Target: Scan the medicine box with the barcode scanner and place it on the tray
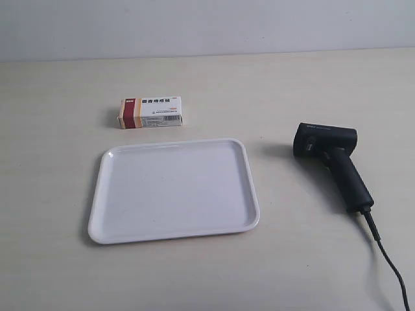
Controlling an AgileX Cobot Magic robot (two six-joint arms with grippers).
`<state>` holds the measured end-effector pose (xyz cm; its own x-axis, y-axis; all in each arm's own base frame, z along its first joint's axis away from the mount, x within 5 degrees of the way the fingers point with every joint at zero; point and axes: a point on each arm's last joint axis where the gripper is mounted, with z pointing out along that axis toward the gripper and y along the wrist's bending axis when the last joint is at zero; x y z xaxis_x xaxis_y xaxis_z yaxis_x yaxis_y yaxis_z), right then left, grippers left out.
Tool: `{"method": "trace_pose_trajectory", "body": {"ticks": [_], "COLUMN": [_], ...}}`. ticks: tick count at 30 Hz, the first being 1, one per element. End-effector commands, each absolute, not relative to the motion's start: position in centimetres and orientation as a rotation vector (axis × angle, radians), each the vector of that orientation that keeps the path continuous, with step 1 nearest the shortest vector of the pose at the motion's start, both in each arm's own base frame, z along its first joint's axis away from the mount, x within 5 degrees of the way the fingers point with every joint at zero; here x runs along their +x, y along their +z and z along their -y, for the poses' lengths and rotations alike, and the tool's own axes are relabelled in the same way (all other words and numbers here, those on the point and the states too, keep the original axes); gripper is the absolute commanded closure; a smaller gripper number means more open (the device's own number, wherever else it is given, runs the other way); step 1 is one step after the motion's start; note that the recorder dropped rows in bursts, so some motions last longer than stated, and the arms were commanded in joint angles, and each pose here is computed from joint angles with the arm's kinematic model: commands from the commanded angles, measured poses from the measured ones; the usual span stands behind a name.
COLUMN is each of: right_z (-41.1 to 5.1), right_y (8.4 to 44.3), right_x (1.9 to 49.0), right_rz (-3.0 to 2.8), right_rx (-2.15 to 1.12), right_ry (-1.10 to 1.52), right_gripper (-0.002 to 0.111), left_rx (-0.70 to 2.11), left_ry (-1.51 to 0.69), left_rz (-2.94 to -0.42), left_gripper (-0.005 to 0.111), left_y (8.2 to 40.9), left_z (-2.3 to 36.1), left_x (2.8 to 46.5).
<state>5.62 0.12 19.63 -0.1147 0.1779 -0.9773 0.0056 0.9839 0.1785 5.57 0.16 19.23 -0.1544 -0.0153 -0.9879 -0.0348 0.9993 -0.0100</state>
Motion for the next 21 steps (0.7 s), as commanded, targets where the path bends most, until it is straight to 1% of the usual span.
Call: {"method": "trace_pose_trajectory", "body": {"ticks": [1, 13, 15, 17, 19, 21], "right_z": [-0.1, -0.1, -0.1, -0.1, -0.1, -0.1], "right_y": [19.5, 19.5, 19.5, 19.6, 19.6, 19.6], "right_x": [5.6, 5.6, 5.6, 5.6, 5.6, 5.6], "right_rz": [-1.676, -1.676, -1.676, -1.674, -1.672, -1.665], "right_rx": [0.135, 0.135, 0.135, 0.135, 0.135, 0.135], "right_ry": [0.135, 0.135, 0.135, 0.135, 0.135, 0.135], "right_gripper": [0.108, 0.108, 0.108, 0.108, 0.108, 0.108], "left_rx": [-0.037, -0.039, -0.091, -0.201, -0.312, -0.381], "left_ry": [0.014, 0.013, -0.048, -0.170, -0.294, -0.354], "left_rz": [-1.719, -1.699, -1.684, -1.642, -1.557, -1.444], "left_gripper": [0.103, 0.103, 0.103, 0.103, 0.103, 0.103], "left_y": [19.2, 19.4, 19.5, 19.8, 20.4, 21.3], "left_z": [-0.1, -0.1, -0.1, 0.0, 0.0, -0.2], "left_x": [5.5, 5.6, 5.6, 5.6, 5.6, 5.6]}}
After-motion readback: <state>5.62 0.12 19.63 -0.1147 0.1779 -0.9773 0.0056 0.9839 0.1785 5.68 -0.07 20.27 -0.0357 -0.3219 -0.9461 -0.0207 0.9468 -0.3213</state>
